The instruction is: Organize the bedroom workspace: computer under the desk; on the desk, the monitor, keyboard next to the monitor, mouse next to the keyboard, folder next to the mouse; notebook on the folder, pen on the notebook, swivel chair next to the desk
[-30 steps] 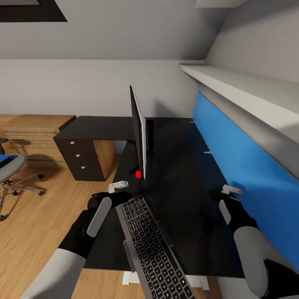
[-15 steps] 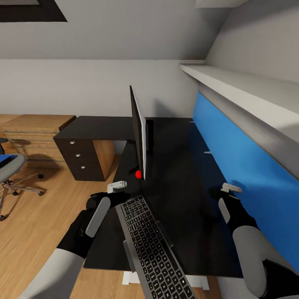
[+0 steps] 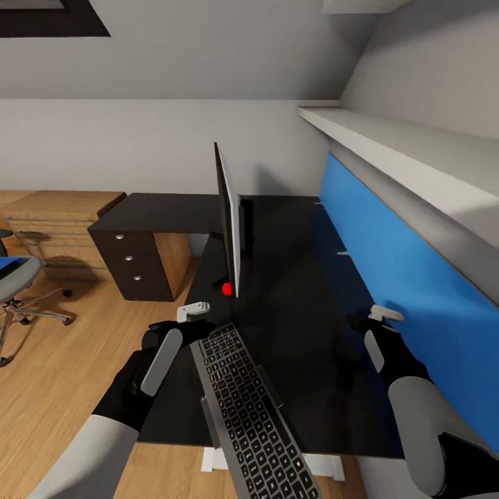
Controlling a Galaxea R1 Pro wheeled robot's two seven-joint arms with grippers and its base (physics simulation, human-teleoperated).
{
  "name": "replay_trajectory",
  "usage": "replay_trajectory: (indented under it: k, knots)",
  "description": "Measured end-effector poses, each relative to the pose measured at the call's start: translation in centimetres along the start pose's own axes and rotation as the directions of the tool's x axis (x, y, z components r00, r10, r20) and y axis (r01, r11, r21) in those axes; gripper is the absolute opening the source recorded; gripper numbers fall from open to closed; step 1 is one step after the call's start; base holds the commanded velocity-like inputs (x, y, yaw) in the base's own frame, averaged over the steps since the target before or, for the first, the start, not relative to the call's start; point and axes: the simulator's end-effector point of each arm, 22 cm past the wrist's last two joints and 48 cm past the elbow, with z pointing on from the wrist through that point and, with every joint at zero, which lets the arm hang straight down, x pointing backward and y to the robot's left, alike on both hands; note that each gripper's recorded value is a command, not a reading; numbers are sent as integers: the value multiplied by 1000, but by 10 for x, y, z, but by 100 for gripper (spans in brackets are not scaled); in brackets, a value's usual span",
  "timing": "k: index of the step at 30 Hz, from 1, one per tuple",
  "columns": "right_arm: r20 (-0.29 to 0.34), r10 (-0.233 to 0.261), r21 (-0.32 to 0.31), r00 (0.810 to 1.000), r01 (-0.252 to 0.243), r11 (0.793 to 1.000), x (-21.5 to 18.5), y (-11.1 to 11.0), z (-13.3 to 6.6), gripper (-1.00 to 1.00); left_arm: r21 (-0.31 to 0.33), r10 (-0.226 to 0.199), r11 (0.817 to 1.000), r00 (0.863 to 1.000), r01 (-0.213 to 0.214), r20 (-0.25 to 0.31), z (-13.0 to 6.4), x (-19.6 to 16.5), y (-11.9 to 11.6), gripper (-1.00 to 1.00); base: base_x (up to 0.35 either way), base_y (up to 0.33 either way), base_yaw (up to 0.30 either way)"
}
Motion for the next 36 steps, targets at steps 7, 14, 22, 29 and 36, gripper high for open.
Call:
replay_trajectory:
  k: [7,14,22,29,36]
  knots:
    - [1,0,0,1000,0,1000,0,0,0,100,2,-1,1000,1000,1,1,0,0,0,100,33,-38,0]
    - [2,0,0,1000,0,1000,0,0,0,100,2,-1,1000,1000,1,0,0,0,0,100,66,-60,0]
    - [3,0,0,1000,0,1000,-1,0,0,100,1,-1,1000,1000,1,-1,0,0,0,100,9,-8,0]
    - [7,1,1,1000,-1,1000,-2,-1,0,100,1,-1,1000,1000,1,1,0,0,0,100,84,-37,0]
    - [9,0,3,1000,0,1000,-3,-2,0,100,1,-1,1000,1000,1,-1,0,1,0,100,42,-17,0]
